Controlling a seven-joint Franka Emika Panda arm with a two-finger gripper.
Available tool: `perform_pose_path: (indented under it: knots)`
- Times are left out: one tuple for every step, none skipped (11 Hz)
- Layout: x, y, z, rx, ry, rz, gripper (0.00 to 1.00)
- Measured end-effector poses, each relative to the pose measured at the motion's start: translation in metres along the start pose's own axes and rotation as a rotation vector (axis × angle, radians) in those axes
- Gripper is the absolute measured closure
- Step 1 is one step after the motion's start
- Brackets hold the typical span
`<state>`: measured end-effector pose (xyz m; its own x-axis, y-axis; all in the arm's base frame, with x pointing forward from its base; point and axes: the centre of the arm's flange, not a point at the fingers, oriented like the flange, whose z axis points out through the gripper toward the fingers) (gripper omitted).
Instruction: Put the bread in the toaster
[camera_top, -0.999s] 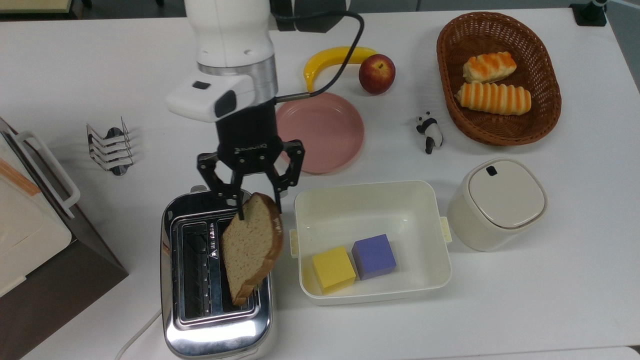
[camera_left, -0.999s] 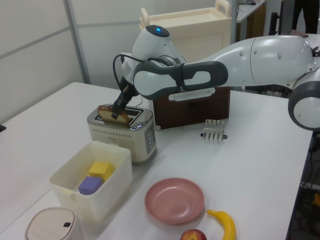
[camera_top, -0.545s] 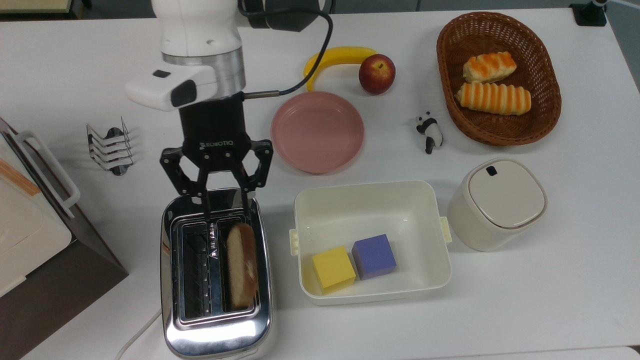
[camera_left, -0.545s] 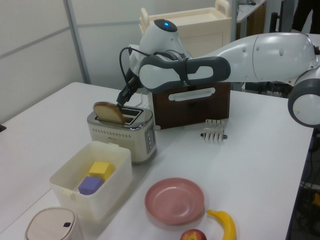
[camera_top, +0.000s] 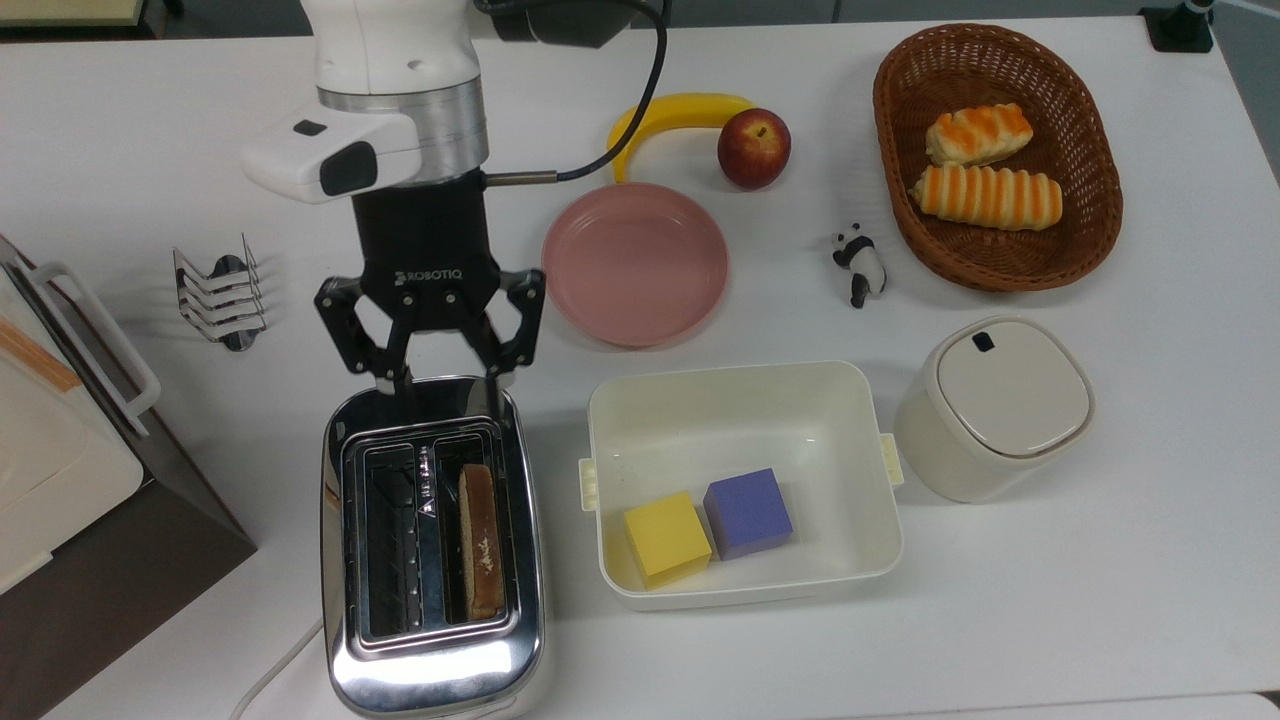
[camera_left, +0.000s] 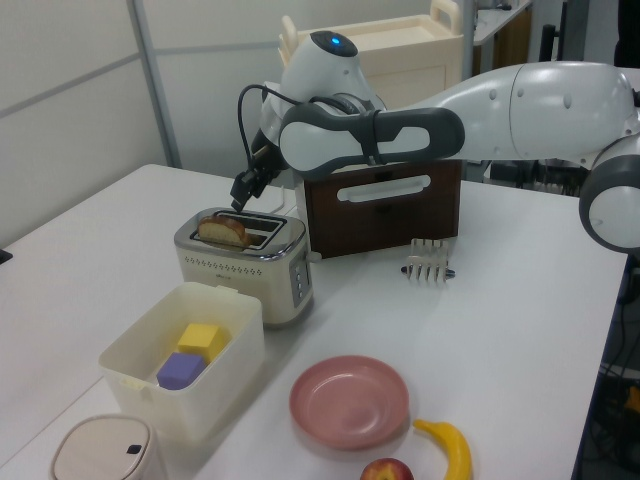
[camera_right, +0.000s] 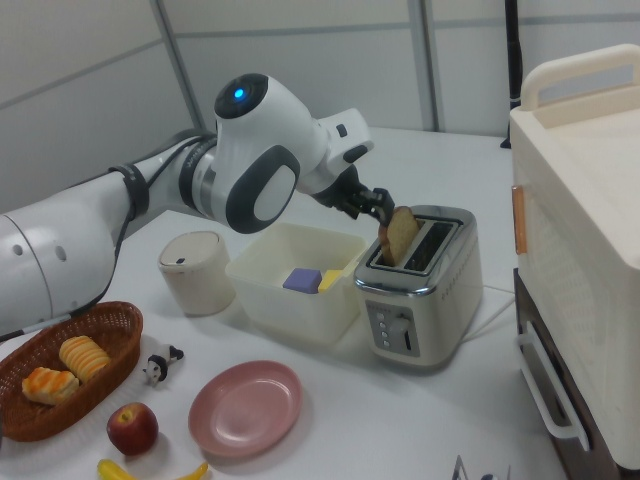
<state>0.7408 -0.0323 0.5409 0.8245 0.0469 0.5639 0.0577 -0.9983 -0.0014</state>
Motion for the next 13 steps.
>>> perform_pose_path:
  knots:
    - [-0.007, -0.003, -0.004, 0.008, -0.078, 0.003, 0.37]
    - [-0.014, -0.010, -0.010, 0.011, -0.169, -0.002, 0.35]
    - [-0.022, -0.022, -0.018, -0.005, -0.263, -0.018, 0.29]
    - [-0.030, -0.036, -0.026, -0.033, -0.343, -0.035, 0.26]
    - [-0.038, -0.047, -0.033, -0.055, -0.421, -0.049, 0.25]
    - [-0.047, -0.055, -0.040, -0.066, -0.498, -0.063, 0.20]
    - [-0.055, -0.061, -0.050, -0.078, -0.563, -0.078, 0.06]
    - [-0.060, -0.064, -0.065, -0.091, -0.606, -0.086, 0.00]
    - [-0.062, -0.062, -0.080, -0.095, -0.626, -0.082, 0.00]
    - [-0.064, -0.059, -0.093, -0.100, -0.629, -0.068, 0.00]
    - [-0.068, -0.056, -0.104, -0.107, -0.626, -0.044, 0.00]
    - [-0.072, -0.052, -0.116, -0.112, -0.623, -0.025, 0.00]
    - [-0.075, -0.050, -0.126, -0.114, -0.619, -0.016, 0.00]
